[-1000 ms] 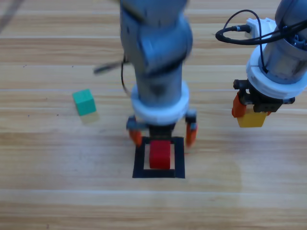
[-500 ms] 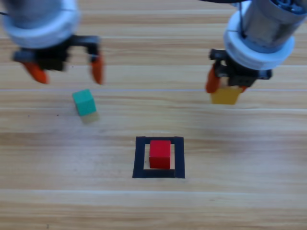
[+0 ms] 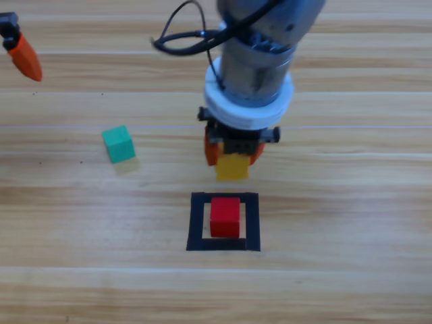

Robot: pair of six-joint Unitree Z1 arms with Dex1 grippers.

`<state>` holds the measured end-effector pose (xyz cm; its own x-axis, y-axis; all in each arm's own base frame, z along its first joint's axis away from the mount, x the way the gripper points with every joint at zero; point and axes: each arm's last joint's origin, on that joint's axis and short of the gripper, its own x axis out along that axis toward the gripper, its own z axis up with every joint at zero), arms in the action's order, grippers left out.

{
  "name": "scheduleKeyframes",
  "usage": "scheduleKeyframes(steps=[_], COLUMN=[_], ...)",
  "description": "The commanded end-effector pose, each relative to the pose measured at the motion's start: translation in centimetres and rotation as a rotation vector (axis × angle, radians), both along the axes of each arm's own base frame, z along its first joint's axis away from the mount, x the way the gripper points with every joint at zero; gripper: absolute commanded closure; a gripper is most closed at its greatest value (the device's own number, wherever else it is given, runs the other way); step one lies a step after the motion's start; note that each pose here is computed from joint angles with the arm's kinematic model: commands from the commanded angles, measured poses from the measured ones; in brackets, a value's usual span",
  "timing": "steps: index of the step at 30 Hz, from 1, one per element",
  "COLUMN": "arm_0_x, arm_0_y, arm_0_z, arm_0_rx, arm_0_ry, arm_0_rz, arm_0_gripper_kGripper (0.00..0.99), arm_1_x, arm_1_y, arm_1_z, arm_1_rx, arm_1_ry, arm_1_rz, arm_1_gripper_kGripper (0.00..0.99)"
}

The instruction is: Stack the blocks in the rectangular block: red at the bottom, yellow in the middle, green on top

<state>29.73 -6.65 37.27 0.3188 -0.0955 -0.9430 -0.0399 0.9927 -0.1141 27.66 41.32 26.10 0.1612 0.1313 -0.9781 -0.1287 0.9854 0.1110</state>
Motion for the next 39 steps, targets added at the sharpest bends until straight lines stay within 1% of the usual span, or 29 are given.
scheduleKeyframes(steps=[1, 7, 10, 12, 16, 20, 29, 39], arm_0_x=[-0.6, -1.5, -1.5, -1.9, -3.6, -3.8, -4.3, -4.0], arm_0_y=[1.5, 1.5, 1.5, 1.5, 1.7, 1.6, 1.3, 0.5], arm_0_z=[0.2, 0.1, -0.3, -0.4, -0.1, -0.4, -1.8, -3.1], arm_0_rx=[-0.024, -0.041, -0.024, -0.032, -0.054, -0.06, -0.06, -0.064], arm_0_ry=[-0.001, 0.006, 0.015, 0.021, -0.008, -0.008, -0.001, 0.005], arm_0_rz=[0.029, 0.005, 0.003, 0.013, 0.037, 0.067, 0.064, 0.054], arm_0_gripper_kGripper=[0.0, 0.002, 0.002, 0.002, 0.0, 0.0, 0.0, 0.0], arm_1_x=[-0.4, -0.7, -0.9, -1.2, -1.6, -1.9, -2.4, -2.7], arm_1_y=[2.5, 2.8, 2.9, 2.8, 2.6, 2.7, 3.2, 3.6], arm_1_z=[-4.7, -4.4, -4.4, -4.1, -3.4, -3.3, -4.1, -5.4], arm_1_rx=[-0.083, -0.091, -0.097, -0.102, -0.109, -0.114, -0.127, -0.148], arm_1_ry=[0.066, 0.071, 0.075, 0.077, 0.08, 0.079, 0.09, 0.1], arm_1_rz=[0.013, -0.002, -0.004, -0.007, -0.006, 0.001, 0.014, 0.02], arm_1_gripper_kGripper=[0.973, 0.973, 0.973, 0.973, 0.973, 0.973, 0.973, 0.973])
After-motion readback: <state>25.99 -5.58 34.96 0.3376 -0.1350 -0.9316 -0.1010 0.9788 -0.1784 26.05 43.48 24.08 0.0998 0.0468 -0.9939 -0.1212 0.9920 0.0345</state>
